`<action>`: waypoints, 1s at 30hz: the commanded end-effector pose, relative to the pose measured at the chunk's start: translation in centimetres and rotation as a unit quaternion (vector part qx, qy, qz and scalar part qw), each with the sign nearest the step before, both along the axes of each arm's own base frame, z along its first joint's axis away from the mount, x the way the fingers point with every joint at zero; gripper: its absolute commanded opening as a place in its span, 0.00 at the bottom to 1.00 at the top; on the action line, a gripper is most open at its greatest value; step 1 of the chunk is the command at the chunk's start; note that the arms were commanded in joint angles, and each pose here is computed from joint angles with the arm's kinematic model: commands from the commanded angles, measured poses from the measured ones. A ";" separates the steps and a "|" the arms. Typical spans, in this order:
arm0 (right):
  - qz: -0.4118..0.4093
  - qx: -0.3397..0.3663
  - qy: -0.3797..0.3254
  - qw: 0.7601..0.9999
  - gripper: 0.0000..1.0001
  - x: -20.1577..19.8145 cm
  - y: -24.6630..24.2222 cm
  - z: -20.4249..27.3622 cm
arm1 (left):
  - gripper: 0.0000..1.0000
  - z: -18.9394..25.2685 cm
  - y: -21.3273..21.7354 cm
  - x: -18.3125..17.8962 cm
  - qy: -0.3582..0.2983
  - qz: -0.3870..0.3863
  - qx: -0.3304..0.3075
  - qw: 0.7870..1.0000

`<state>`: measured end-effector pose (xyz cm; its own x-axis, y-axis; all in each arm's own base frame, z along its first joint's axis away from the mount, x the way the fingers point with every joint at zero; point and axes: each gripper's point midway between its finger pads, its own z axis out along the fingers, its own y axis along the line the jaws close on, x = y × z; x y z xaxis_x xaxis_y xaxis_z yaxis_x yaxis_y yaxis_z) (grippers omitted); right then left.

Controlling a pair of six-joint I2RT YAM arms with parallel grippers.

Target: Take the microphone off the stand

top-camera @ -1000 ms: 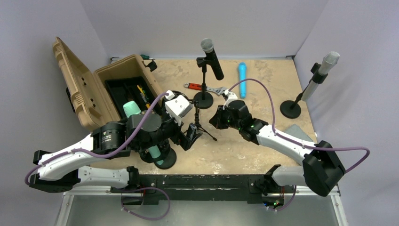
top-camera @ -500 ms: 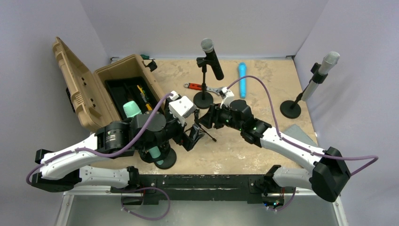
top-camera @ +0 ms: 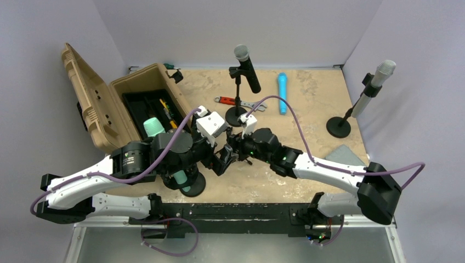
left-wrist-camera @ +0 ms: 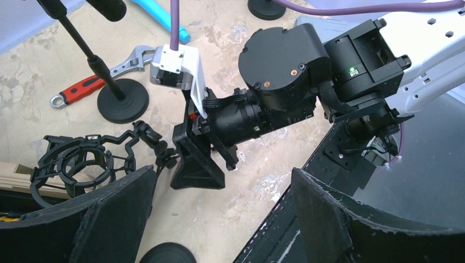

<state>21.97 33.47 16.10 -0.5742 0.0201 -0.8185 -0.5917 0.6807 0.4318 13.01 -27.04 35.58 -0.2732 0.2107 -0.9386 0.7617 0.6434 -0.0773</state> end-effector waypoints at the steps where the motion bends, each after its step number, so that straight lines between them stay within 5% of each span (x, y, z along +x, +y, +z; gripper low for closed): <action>1: -0.086 -0.059 -0.028 0.994 0.60 2.7 -2.9 -1.4 | 0.91 0.8 0.9 0.1 -0.002 0.012 -0.024 1.000; 6: -0.100 -0.126 -0.012 0.987 0.62 2.8 -5.0 -4.7 | 0.92 0.5 1.2 0.3 -0.003 0.016 -0.022 1.000; 19: -0.062 -0.076 0.049 0.994 0.60 4.8 -2.6 -9.3 | 0.92 0.6 0.8 0.2 0.005 0.008 -0.030 1.000; 25: -0.096 -0.070 0.056 0.991 0.45 5.9 -2.7 -10.5 | 0.92 0.9 1.1 0.2 0.001 0.011 -0.031 0.999; 30: -0.156 -0.051 0.060 0.985 0.18 6.8 -5.4 -10.7 | 0.92 0.8 0.9 0.3 -0.001 0.010 -0.028 1.000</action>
<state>26.46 29.40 3.29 -0.7022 -0.0237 -0.7116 -0.3845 0.8538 0.3510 13.16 -26.02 35.12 -0.2779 0.2033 -0.9388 0.7540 0.6517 -0.0821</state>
